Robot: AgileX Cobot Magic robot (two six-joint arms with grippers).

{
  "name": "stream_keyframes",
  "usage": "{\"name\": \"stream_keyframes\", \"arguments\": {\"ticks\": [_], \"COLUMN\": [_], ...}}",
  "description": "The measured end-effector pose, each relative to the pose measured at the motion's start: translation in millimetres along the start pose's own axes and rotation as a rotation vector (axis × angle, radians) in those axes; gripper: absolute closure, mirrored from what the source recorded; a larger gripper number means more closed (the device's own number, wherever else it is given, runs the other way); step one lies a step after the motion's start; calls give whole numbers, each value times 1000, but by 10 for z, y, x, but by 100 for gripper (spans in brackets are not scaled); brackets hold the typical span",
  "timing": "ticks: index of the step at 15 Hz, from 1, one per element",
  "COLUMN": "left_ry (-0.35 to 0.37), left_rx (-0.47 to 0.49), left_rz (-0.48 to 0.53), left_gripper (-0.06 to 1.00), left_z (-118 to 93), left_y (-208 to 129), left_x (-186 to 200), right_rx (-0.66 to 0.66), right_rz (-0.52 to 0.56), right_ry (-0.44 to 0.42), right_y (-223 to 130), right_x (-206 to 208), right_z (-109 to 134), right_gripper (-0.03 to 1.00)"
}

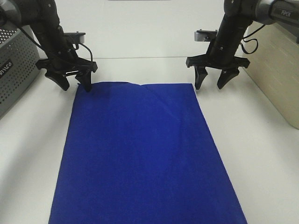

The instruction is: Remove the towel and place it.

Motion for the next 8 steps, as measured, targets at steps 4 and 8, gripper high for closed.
{"name": "stream_keyframes", "arguments": {"ticks": [4,8], "left_ry": [-1,-2], "left_rx": [0,2], "left_rz": [3,8], "left_gripper": [28,28], "left_z": [-1,11], "left_y": [-3,-12], "left_x": [0,-81], "right_rx": [31,38], "right_rz": [-39,-36], "right_ry": [120,131], "right_y": [-3,19], "right_x": [-11,-133], "right_z": [291,280], "right_gripper": [24,24]}}
Point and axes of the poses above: a point on each arm's last joint axis where the gripper is mounted, x pointing back along that axis away from the gripper, z along the wrist's bending axis when the last joint is at zero, y = z × x, the point moved 3 cm from there along -x, pointing out along that axis toward the gripper, and after that the axes turned 14 degrees about -x, right-handed, at the moved point
